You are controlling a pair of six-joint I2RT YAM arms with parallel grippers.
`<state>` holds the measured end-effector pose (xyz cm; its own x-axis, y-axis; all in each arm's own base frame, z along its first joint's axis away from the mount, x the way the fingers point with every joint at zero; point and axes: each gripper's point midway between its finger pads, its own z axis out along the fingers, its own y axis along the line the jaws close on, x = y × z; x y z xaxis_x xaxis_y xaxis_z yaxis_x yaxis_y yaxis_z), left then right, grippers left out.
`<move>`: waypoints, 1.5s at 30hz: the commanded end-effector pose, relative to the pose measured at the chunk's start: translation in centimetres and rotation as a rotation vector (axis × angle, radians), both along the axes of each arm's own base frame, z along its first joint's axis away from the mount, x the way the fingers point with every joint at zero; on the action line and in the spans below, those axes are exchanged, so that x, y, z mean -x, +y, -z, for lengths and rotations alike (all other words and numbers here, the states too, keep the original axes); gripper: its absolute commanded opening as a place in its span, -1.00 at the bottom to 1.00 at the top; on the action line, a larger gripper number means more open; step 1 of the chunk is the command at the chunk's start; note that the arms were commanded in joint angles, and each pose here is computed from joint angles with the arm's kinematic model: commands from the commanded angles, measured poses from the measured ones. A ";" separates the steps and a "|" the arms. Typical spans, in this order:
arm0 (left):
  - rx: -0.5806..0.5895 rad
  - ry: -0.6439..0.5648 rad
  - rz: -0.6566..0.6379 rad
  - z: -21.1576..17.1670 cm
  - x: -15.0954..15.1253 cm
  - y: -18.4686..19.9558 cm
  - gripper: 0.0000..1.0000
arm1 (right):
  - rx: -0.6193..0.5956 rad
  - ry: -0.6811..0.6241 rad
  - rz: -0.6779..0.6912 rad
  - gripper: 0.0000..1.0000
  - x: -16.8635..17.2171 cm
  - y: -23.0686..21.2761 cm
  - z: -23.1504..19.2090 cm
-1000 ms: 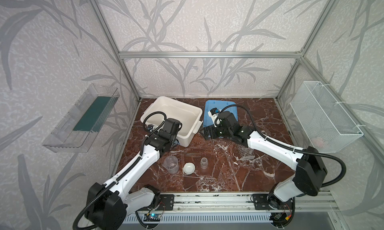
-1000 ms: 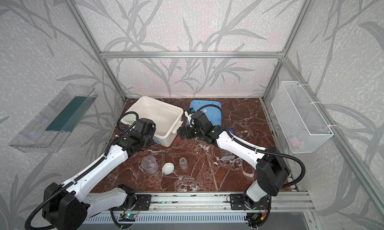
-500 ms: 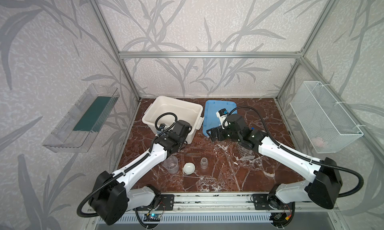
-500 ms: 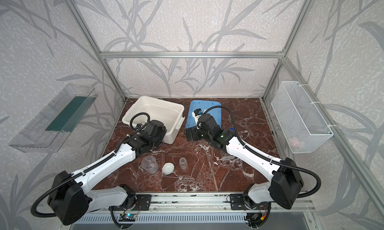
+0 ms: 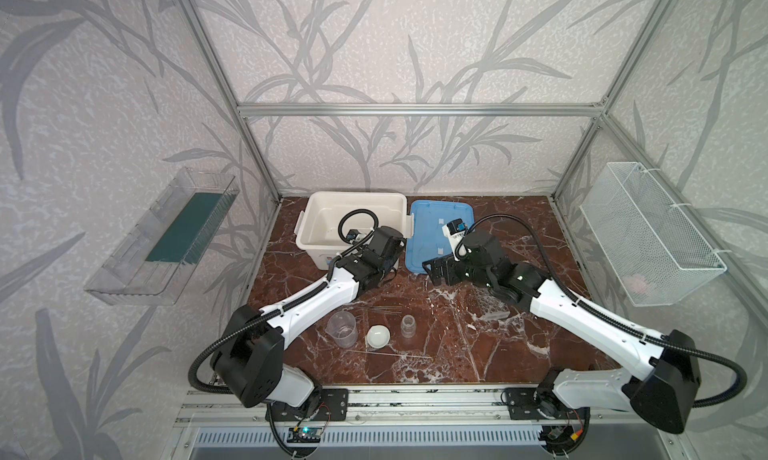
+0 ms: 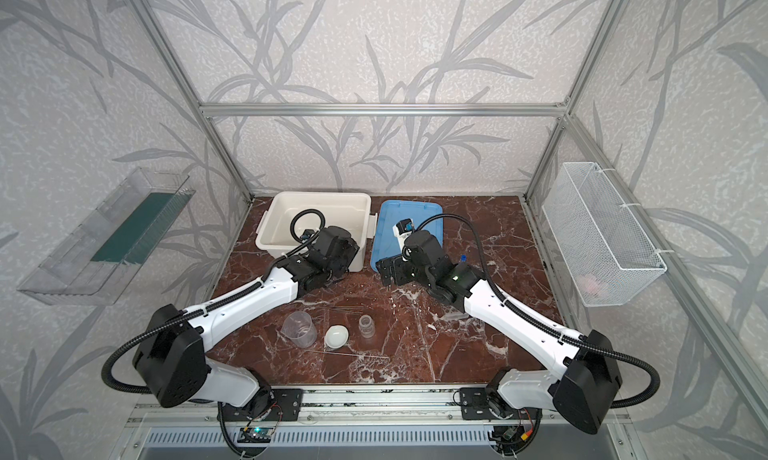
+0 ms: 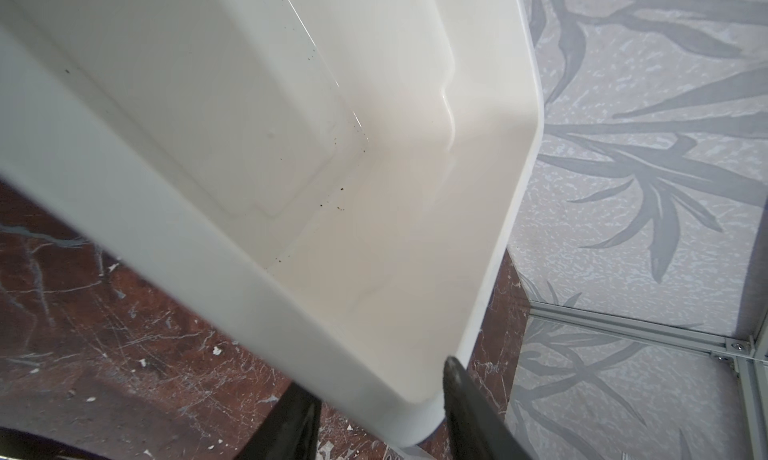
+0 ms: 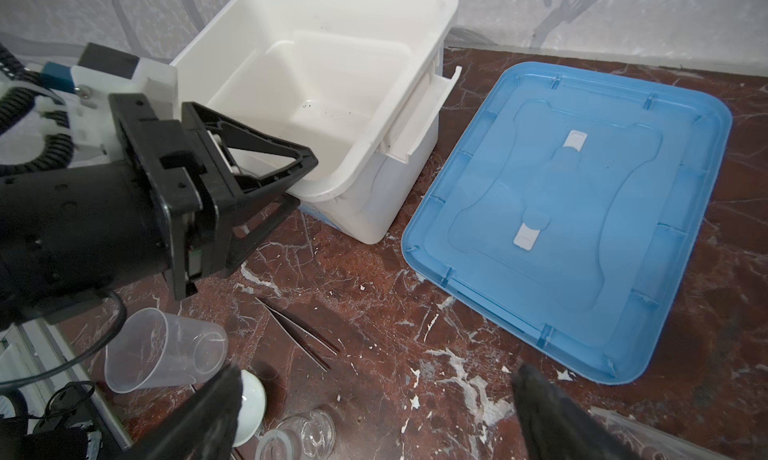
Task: Organize the chemistry lab equipment
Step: 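Release the bin rim and lower the left gripper to the clear measuring cup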
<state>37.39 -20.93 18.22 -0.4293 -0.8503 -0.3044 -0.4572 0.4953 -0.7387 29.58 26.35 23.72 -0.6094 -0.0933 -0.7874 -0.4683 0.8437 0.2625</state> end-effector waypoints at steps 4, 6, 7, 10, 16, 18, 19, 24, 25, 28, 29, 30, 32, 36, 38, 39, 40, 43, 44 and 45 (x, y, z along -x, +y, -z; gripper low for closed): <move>-0.021 -0.100 0.137 -3.9 0.3 -2.5 0.24 | 0.032 -0.011 0.018 0.99 0.9 -1.7 -0.5; -0.075 -0.109 0.207 -5.0 1.5 -2.8 0.47 | 0.041 -0.003 0.005 0.98 1.3 -1.8 -0.4; -0.100 -0.106 0.243 -5.4 2.3 -2.9 0.60 | 0.048 -0.002 -0.005 0.98 1.5 -1.9 -0.4; -0.142 -0.094 0.335 -5.8 4.8 -2.4 0.74 | 0.063 -0.011 -0.019 0.98 2.1 -2.4 -0.4; -0.257 -0.007 0.390 -5.6 10.2 1.6 0.75 | 0.089 -0.023 -0.064 0.98 2.9 -2.7 -0.3; -0.309 0.008 0.437 -5.7 11.7 2.8 0.75 | 0.094 -0.026 -0.094 0.98 3.2 -2.4 -0.2; -0.341 0.004 0.476 -5.8 12.5 3.2 0.76 | 0.095 -0.029 -0.107 0.98 3.4 -2.4 -0.2; -0.543 0.010 0.754 -4.9 15.6 4.3 0.98 | 0.089 -0.053 -0.120 0.98 3.6 -2.5 -0.1; -0.589 0.071 0.746 -4.3 16.1 5.4 0.98 | 0.084 -0.055 -0.122 0.98 3.7 -2.5 -0.1; -0.695 0.210 0.686 -2.3 17.0 8.4 0.98 | 0.073 -0.063 -0.127 0.98 3.7 -2.3 -0.1; -0.713 0.228 0.672 -1.7 17.1 9.0 0.99 | 0.068 -0.065 -0.128 0.98 3.7 -2.2 0.0; -0.721 0.243 0.664 -1.2 17.3 9.3 0.98 | 0.065 -0.065 -0.132 0.98 3.7 -2.1 0.1; -0.727 0.273 0.637 0.0 17.6 10.1 0.98 | 0.062 -0.063 -0.141 0.98 3.7 -2.0 0.2; -0.688 0.357 0.595 1.7 18.3 10.7 0.99 | 0.068 -0.056 -0.137 0.98 3.7 -2.1 0.6; -0.655 0.380 0.587 1.7 18.9 10.7 0.98 | 0.069 -0.053 -0.131 0.98 3.8 -2.2 0.8; -0.650 0.388 0.579 1.6 19.2 10.9 0.99 | 0.067 -0.051 -0.128 0.98 3.8 -2.2 1.0; -0.652 0.403 0.564 1.5 19.6 11.4 0.98 | 0.063 -0.051 -0.125 0.98 3.8 -2.3 1.1; -0.604 0.453 0.516 1.6 20.8 11.9 0.98 | 0.056 -0.054 -0.113 0.98 3.8 -2.4 1.5; -0.564 0.471 0.499 1.7 21.2 11.8 0.98 | 0.056 -0.054 -0.111 0.98 3.7 -2.4 1.6; -0.529 0.489 0.480 2.0 21.6 11.6 0.98 | 0.059 -0.053 -0.109 0.98 3.7 -2.5 1.7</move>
